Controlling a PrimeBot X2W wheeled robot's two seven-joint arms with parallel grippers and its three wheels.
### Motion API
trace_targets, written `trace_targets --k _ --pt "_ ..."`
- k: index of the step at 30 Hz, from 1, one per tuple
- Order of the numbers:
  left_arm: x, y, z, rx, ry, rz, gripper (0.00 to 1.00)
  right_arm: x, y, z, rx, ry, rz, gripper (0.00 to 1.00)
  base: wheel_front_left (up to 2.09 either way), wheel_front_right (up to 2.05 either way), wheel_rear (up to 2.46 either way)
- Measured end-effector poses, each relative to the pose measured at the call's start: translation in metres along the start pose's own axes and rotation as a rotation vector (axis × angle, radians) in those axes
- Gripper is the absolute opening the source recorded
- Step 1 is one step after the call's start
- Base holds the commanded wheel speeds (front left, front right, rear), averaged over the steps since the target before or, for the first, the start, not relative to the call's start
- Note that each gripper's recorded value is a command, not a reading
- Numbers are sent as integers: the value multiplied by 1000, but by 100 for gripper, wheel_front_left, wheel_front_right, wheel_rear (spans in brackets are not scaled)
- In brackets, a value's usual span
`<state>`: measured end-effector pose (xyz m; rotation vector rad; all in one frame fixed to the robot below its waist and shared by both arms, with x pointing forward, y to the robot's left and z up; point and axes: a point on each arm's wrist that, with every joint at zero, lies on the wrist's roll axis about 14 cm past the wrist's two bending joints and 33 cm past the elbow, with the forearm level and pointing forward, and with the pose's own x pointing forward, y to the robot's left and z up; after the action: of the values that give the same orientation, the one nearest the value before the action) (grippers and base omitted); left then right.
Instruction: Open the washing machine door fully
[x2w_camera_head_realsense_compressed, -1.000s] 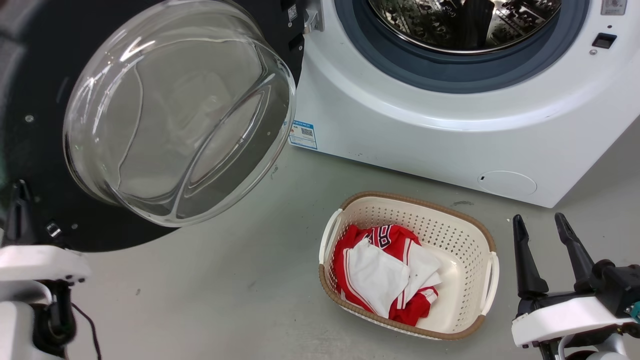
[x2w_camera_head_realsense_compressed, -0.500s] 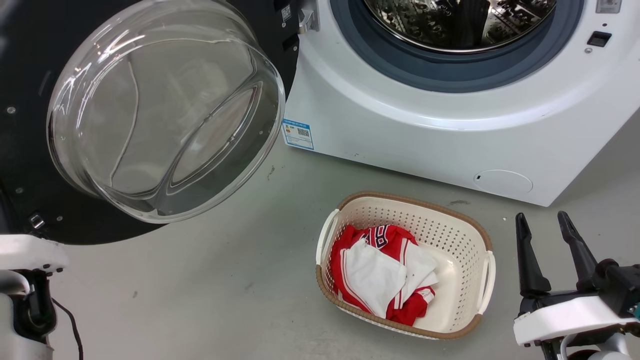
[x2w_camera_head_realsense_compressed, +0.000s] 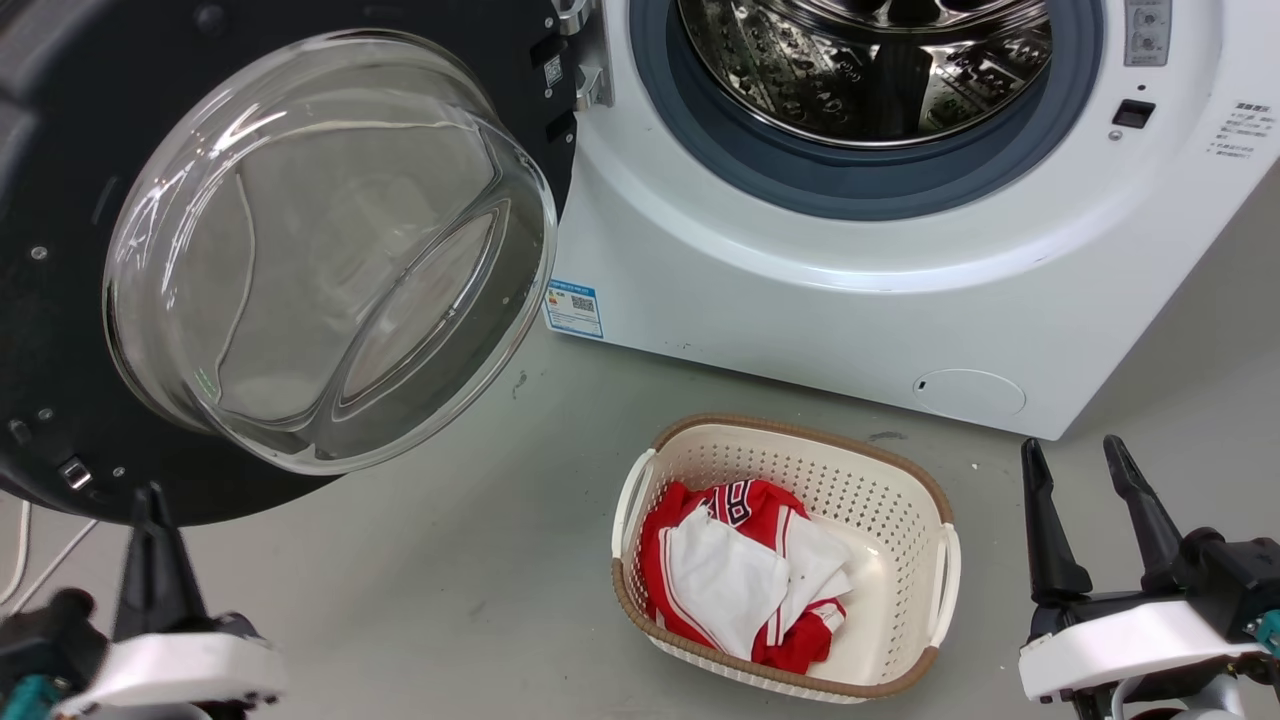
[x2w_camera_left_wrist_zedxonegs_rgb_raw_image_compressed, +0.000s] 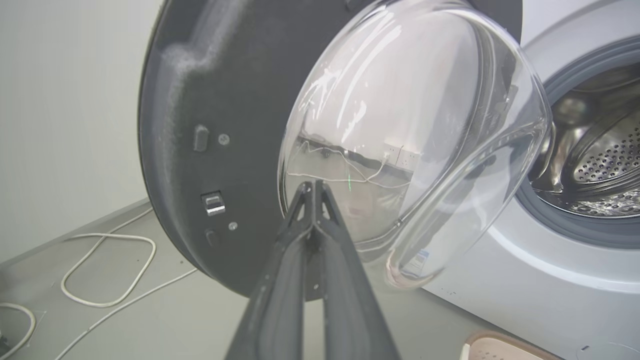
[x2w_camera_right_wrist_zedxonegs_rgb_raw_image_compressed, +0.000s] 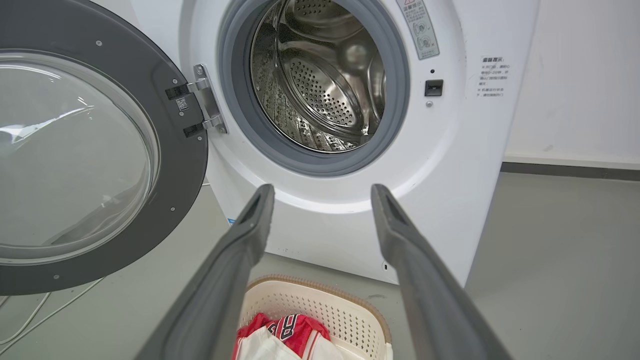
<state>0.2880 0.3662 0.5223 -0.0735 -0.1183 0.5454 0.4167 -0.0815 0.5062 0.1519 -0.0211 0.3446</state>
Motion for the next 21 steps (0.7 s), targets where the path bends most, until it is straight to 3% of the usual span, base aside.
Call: trace_targets --k 2,3,4,12,13,21 --pt "-9 -12 -8 -24 21 -22 51 -2 -1 2 -1 -4 -4 100 0 0 0" --pt "-12 -18 -9 -33 23 -36 90 -3 -1 3 -2 -6 -6 100 0 0 0" --pt "-14 -23 -10 -38 24 -48 100 -4 -2 4 -4 -8 -7 100 0 0 0" --pt "-22 -71 -7 -59 8 -168 100 -14 -8 10 -16 -20 -33 100 0 0 0" --pt "-24 -94 -6 -49 -1 -237 100 -19 -12 14 -26 -28 -48 100 0 0 0" --pt "-20 -157 9 -13 -72 -425 100 -36 -30 28 -62 -59 -110 100 0 0 0"
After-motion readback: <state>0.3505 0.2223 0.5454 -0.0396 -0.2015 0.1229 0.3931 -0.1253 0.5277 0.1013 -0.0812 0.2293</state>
